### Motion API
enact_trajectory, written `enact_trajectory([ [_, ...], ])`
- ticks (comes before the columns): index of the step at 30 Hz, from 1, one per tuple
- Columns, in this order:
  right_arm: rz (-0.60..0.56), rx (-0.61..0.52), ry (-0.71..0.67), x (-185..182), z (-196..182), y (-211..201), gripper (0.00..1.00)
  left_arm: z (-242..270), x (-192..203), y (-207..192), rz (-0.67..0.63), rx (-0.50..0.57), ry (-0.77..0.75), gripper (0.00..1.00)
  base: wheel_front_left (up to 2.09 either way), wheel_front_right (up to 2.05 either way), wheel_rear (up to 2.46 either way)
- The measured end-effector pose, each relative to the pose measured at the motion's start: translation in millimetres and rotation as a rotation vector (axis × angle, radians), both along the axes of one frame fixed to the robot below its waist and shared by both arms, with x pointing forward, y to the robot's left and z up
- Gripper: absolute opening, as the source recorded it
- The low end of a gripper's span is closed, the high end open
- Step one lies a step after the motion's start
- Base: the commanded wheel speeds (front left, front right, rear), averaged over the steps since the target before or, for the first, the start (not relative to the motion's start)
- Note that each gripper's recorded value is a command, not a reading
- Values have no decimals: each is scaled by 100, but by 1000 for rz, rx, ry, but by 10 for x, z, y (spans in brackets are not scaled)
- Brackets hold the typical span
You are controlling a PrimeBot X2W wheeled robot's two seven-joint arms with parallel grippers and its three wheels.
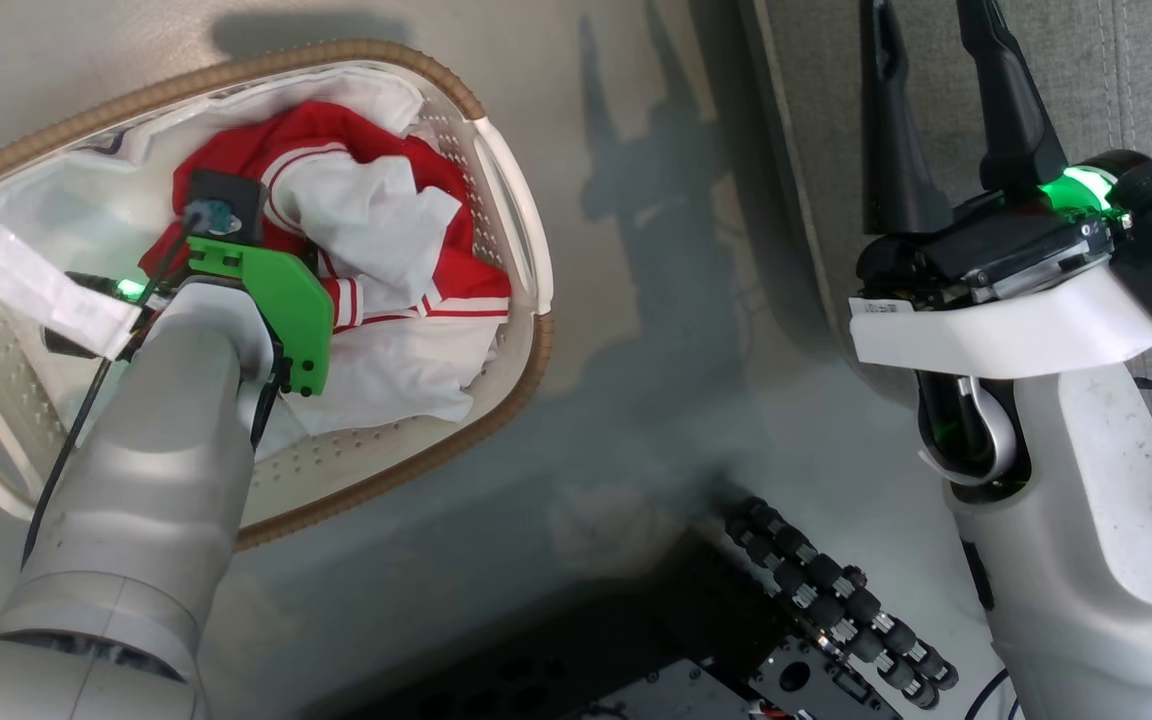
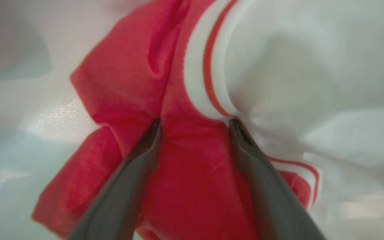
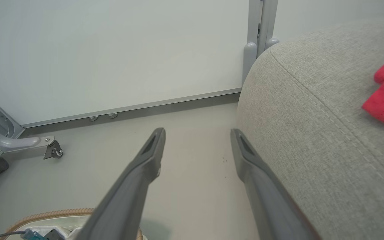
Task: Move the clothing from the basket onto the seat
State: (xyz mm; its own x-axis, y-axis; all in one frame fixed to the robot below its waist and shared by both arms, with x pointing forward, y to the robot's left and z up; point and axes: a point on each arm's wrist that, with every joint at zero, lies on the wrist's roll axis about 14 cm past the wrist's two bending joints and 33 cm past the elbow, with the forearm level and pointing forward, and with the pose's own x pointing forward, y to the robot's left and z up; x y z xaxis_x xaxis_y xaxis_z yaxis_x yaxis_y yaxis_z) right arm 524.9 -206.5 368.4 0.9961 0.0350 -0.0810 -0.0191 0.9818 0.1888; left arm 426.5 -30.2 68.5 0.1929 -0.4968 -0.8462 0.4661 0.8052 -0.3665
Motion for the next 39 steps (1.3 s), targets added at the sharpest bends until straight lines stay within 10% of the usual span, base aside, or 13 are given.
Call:
enact_trajectory([
  [8,-7,-2,11,-27,-42,-21,100,-36,-8,-40,-52,25,-7,100,0,0,0],
  [9,-8,-1,13,-29,-47,-22,100,-38,-9,-43,-58,26,-11,87,0,0,0],
  [10,-9,1,13,-30,-50,-25,100,-36,1,-49,-63,24,-24,0,0,0,0],
  [39,1,-36,-58,-190,534,68,100,1388,187,-121,236,-273,-303,0,0,0,0],
])
